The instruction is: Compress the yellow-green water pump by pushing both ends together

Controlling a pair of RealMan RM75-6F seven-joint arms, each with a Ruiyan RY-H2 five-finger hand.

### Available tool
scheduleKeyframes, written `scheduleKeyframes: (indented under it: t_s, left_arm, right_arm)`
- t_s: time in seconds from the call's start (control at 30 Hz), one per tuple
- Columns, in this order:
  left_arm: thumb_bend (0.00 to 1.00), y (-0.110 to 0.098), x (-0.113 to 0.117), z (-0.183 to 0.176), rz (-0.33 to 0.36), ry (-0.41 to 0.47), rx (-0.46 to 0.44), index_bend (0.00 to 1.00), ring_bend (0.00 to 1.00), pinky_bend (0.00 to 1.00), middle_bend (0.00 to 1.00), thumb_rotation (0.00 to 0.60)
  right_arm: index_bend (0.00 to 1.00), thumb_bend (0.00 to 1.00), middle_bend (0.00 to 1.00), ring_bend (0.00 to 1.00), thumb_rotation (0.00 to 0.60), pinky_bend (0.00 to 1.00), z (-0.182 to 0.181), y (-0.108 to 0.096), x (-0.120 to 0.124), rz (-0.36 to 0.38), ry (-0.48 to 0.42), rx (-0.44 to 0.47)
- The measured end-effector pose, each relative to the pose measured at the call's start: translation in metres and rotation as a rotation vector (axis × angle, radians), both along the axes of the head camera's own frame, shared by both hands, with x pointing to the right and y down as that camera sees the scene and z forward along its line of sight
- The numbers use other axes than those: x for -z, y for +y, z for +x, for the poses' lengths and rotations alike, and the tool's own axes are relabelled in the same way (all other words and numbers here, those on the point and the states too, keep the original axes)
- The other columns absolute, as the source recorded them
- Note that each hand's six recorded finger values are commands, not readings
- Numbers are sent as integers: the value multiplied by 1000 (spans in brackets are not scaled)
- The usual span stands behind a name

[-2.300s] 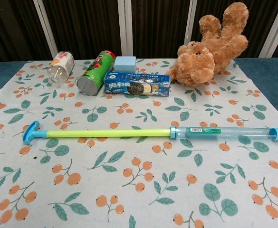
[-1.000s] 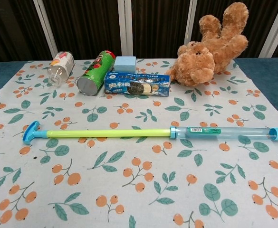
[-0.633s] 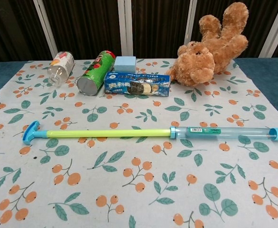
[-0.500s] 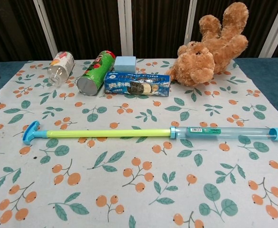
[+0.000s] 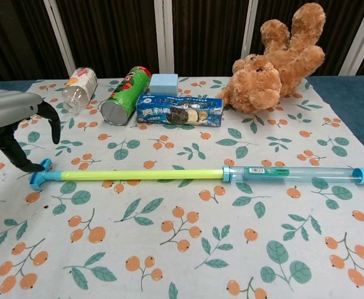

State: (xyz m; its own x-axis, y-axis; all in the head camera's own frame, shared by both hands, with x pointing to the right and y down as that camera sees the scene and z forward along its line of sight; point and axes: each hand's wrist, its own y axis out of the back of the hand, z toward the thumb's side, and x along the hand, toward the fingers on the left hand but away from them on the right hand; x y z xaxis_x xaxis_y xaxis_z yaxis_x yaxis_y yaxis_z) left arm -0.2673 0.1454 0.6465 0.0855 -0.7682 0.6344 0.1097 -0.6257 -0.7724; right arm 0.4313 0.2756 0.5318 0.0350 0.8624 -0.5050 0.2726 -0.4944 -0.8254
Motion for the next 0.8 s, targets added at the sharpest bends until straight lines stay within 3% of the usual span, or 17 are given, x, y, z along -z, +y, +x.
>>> scheduleKeyframes:
  t_s: [0.5,0.8]
  left_arm:
    - [303,-6,-39,-8,-28,-109,42,450,58,184,177,600]
    - [347,-2,-60,1,-66,-116,48,467,58,184,176,600]
  right_arm:
    - [0,330,0,0,600,0,-1,0,0,-2,-8,-1]
    - [0,330,0,0,600,0,-1,0,-1,-3,-9,-4]
